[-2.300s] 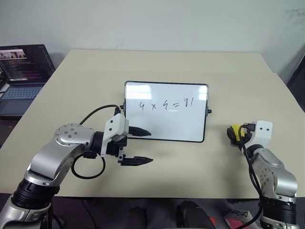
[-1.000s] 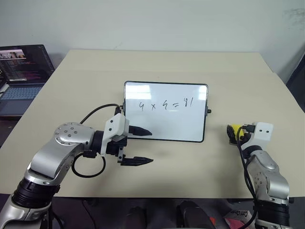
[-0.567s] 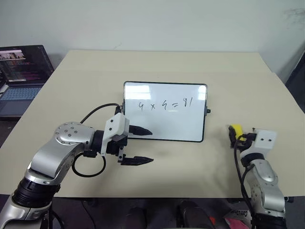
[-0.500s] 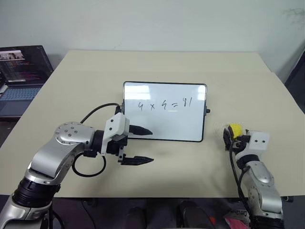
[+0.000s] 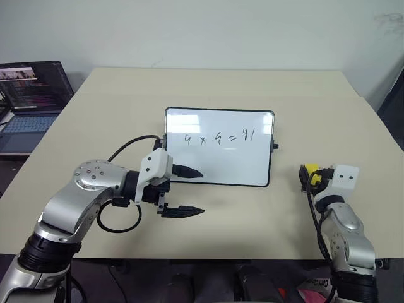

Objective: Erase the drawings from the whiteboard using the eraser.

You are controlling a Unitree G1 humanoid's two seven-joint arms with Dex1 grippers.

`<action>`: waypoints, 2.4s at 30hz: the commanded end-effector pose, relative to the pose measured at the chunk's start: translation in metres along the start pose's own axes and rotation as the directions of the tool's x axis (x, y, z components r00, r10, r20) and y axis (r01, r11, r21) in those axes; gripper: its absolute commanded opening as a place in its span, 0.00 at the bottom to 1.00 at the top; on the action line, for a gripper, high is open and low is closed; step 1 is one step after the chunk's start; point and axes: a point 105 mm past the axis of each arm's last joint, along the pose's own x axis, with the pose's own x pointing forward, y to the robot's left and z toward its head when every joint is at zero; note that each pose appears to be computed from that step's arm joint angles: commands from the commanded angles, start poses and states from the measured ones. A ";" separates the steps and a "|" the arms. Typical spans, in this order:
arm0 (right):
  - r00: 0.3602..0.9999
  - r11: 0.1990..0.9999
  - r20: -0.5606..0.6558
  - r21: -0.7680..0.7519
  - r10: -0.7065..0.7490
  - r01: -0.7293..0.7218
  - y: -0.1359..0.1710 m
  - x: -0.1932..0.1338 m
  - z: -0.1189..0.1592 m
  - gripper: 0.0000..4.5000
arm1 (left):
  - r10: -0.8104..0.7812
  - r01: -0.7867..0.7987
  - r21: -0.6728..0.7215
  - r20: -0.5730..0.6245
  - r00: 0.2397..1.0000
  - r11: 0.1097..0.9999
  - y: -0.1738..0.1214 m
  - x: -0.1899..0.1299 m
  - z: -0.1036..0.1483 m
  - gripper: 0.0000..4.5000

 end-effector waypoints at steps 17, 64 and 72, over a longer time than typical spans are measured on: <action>0.999 1.000 -0.035 0.012 -0.007 0.008 -0.007 0.008 0.003 0.39 | 0.005 -0.005 0.028 0.013 1.000 1.000 -0.001 0.002 0.009 1.00; 0.589 0.564 0.190 -0.611 0.785 -0.555 0.232 -0.020 0.137 0.33 | 0.608 -0.626 -0.241 -0.153 0.779 0.741 0.050 -0.088 -0.062 1.00; 0.560 0.471 0.134 -0.716 0.818 -0.516 0.275 -0.004 0.134 0.32 | 0.554 -0.573 -0.223 -0.146 0.820 0.789 0.053 -0.073 -0.052 1.00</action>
